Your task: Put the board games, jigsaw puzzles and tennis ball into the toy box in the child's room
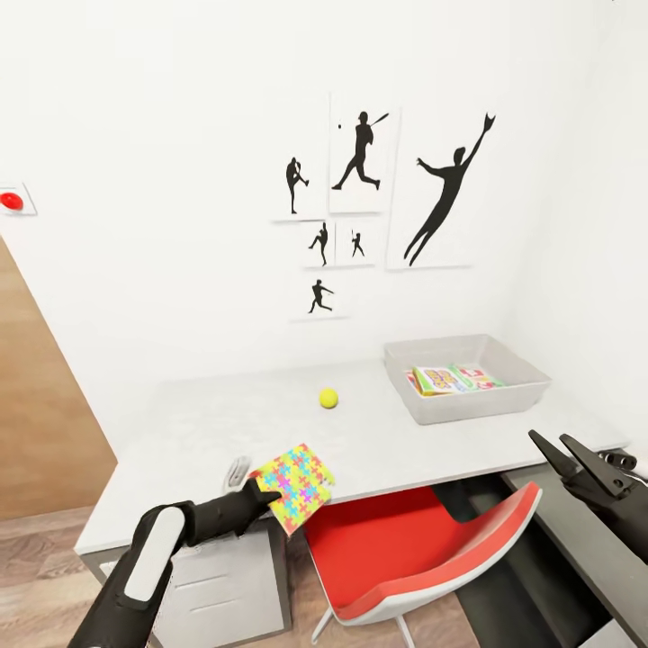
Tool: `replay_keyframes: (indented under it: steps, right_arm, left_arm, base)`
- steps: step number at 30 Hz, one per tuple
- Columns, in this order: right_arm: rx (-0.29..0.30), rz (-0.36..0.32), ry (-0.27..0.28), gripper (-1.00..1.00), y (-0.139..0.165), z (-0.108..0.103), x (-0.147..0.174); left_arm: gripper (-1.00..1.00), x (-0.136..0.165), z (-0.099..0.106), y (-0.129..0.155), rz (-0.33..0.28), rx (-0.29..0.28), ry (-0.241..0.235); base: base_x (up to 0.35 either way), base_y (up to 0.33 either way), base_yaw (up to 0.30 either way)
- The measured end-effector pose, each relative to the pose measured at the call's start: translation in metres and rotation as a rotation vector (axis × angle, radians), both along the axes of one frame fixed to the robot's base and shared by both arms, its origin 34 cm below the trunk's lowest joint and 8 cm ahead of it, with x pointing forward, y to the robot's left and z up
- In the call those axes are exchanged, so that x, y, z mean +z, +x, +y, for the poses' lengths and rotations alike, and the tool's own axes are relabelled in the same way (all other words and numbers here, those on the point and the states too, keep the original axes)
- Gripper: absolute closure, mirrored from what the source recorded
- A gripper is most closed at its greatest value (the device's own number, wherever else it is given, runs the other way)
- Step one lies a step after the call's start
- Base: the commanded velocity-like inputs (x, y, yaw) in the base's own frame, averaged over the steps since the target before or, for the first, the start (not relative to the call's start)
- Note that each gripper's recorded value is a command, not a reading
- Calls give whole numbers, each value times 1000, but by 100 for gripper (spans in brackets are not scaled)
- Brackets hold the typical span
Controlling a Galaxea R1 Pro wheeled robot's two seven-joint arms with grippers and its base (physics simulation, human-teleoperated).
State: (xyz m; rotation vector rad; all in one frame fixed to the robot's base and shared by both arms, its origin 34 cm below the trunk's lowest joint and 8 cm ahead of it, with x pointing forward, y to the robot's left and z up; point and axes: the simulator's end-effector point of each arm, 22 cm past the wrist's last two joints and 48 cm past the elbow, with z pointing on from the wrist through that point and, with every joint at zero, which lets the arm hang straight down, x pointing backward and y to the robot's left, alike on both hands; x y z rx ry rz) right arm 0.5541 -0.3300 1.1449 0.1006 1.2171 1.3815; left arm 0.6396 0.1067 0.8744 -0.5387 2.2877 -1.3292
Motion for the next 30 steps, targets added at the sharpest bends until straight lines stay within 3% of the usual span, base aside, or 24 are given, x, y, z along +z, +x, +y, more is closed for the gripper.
replay_keyframes:
  steps: [3, 6, 10, 16, 21, 25, 28, 30]
  right_arm:
    - [0, 0, 0, -100, 0, 0, 4]
    - [1, 1, 0, -100, -1, 0, 7]
    - [1, 1, 0, -100, -2, 1, 12]
    - [2, -1, -1, -100, -3, 1, 20]
    - [1, -1, -3, -100, -4, 1, 25]
    - [0, 1, -6, -100, -4, 2, 29]
    - [-1, 2, -6, -100, -5, 2, 32]
    - [-2, 4, -8, -100, -5, 1, 34]
  left_arm:
    - [100, 12, 10, -2, -12, -24, 19]
    - [100, 36, 25, 2, -63, -34, 21]
    - [100, 57, 40, 5, -99, -27, -23]
    - [100, 110, 90, 11, -185, -1, -78]
    - [100, 143, 128, 11, -234, 12, -77]
    - [100, 165, 146, 10, -263, 14, -97]
    - [100, 190, 152, 4, -316, -18, -146]
    - [100, 207, 151, -6, -352, -77, -181]
  base:
    - [0, 0, 0]
    - [0, 0, 0]
    - [0, 0, 0]
    - [0, 0, 0]
    - [0, 0, 0]
    - [0, 0, 0]
    - [0, 0, 0]
    - [0, 0, 0]
